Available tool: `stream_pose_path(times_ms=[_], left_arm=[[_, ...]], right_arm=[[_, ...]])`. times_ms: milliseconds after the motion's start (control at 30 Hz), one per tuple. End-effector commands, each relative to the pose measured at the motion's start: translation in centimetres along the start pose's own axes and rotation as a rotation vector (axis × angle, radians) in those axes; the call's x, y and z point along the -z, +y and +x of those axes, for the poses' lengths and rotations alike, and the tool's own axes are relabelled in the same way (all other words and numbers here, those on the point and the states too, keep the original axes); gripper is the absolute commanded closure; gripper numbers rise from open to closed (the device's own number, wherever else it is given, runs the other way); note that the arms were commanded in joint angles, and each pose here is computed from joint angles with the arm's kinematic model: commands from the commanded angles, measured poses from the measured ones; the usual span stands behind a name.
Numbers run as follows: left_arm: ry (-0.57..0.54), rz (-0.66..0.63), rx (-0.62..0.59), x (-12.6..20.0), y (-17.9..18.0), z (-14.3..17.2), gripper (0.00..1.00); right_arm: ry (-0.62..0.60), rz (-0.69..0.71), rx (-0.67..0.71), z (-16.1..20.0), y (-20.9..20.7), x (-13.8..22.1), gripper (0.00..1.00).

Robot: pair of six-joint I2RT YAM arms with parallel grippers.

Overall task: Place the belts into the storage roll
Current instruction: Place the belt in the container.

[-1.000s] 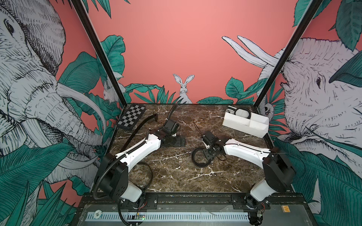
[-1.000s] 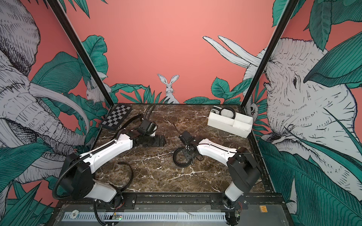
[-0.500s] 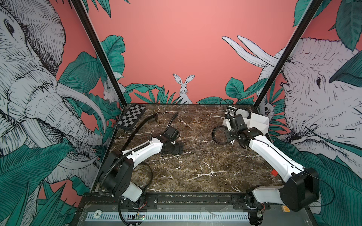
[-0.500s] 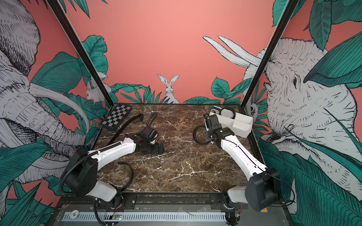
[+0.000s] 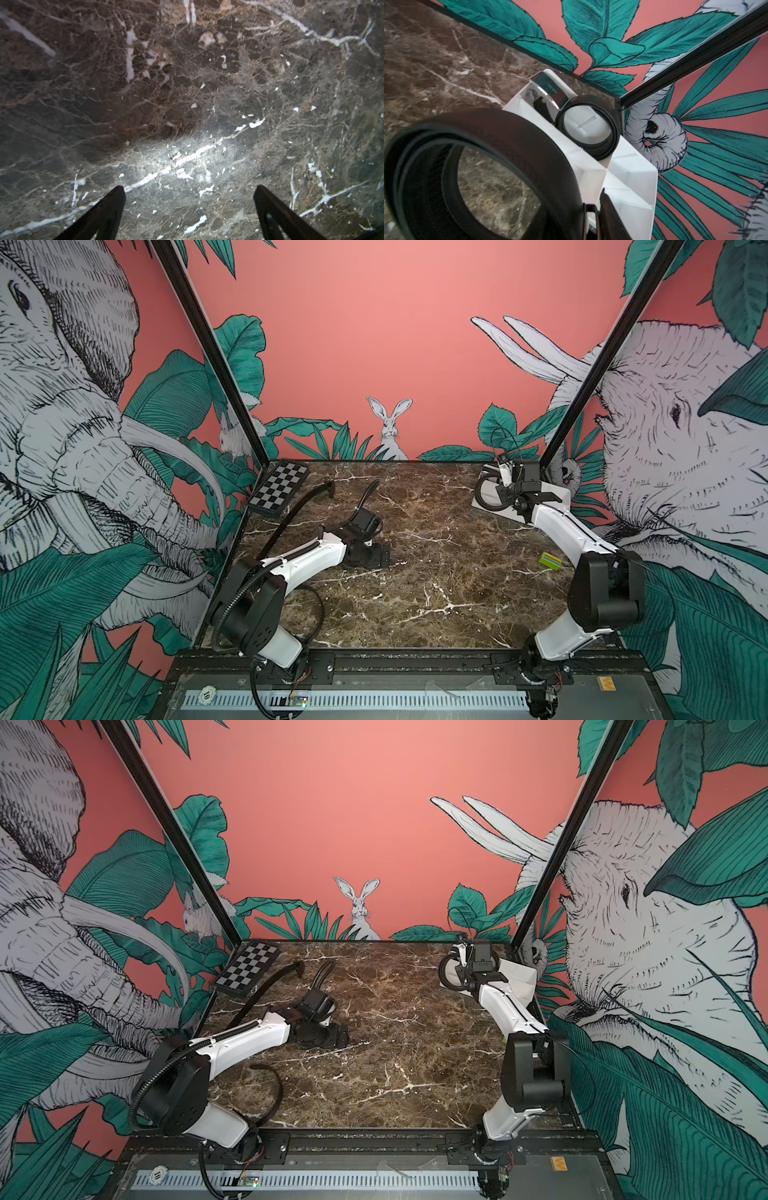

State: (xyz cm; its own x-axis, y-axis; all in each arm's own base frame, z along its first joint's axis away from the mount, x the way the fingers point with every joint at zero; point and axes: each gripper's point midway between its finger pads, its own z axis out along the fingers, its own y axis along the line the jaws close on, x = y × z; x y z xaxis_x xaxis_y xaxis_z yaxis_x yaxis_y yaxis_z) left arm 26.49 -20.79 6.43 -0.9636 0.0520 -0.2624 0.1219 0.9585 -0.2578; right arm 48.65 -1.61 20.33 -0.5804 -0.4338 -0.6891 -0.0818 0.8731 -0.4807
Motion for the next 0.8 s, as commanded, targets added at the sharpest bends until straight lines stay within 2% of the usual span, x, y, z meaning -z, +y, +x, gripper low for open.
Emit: stream_pose_path(times_ms=[0, 100, 333, 533, 767], left_arm=[[0.012, 0.001, -0.003, -0.5, 0.0, 0.1, 0.01], [0.016, 0.005, -0.005, -0.7, -0.2, -0.1, 0.01], [0.022, 0.007, -0.002, -1.0, -0.4, -0.3, 0.01], [0.018, -0.002, -0.003, -1.0, -0.2, -0.3, 0.01], [0.005, 0.000, -0.007, -0.9, -0.4, -0.8, 0.01]], right_arm=[[-0.197, 0.075, -0.003, -5.4, -3.1, -0.1, 1.00], [-0.232, 0.085, 0.013, -6.6, -3.8, -1.2, 1.00], [-0.257, 0.075, -0.005, -5.8, -4.0, -4.7, 1.00], [-0.200, 0.067, -0.039, -2.1, -2.9, -7.0, 1.00], [-0.127, 0.078, -0.046, 1.5, -2.0, -8.0, 1.00]])
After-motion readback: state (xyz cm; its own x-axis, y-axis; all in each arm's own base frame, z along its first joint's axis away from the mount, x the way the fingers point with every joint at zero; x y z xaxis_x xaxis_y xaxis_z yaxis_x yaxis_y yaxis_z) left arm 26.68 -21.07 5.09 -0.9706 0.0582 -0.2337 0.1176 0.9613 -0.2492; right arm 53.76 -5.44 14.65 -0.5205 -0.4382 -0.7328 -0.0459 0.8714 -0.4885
